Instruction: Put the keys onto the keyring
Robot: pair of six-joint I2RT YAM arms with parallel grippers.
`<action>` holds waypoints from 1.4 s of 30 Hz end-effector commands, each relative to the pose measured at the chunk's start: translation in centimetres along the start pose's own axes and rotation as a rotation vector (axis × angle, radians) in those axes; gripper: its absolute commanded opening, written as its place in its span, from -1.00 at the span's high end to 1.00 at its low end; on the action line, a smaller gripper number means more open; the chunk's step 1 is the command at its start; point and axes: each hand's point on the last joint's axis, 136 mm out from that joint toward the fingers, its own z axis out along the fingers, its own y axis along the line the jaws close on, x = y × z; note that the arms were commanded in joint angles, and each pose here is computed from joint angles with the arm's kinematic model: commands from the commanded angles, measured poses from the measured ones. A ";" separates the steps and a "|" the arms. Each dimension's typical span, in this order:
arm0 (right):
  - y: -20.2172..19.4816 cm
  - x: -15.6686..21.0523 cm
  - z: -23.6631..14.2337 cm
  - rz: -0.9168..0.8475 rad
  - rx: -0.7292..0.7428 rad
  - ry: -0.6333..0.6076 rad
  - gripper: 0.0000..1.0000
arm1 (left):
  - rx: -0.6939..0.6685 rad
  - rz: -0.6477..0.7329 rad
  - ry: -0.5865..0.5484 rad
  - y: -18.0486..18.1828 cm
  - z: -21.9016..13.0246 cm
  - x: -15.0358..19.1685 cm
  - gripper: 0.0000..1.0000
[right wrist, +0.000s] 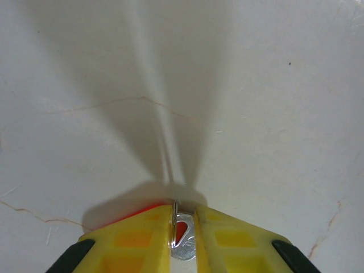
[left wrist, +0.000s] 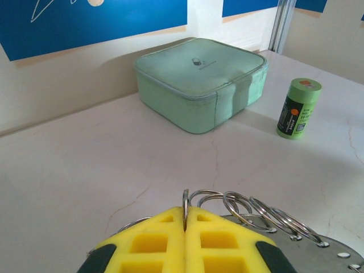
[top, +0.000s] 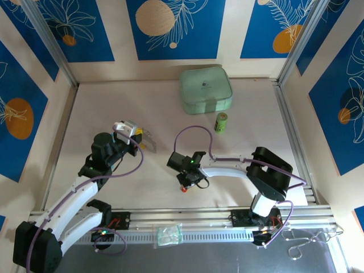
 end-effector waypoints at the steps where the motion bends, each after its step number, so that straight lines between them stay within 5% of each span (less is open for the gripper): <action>1: 0.0 -0.8 -0.7 0.019 0.005 -0.015 0.64 | 0.020 0.051 -0.092 -0.6 -0.5 -3.3 1.00; 17: -0.1 -0.8 -0.4 0.018 0.015 0.002 0.79 | 0.023 0.055 -0.086 -0.7 -0.5 -3.1 1.00; 32: 0.0 -0.7 -0.2 0.017 0.014 0.015 0.74 | 0.027 0.060 -0.086 -0.8 -0.5 -3.1 1.00; 42: -0.2 -1.0 -1.1 0.015 0.015 -0.010 1.00 | 0.026 0.067 -0.086 -0.8 -0.6 -3.1 1.00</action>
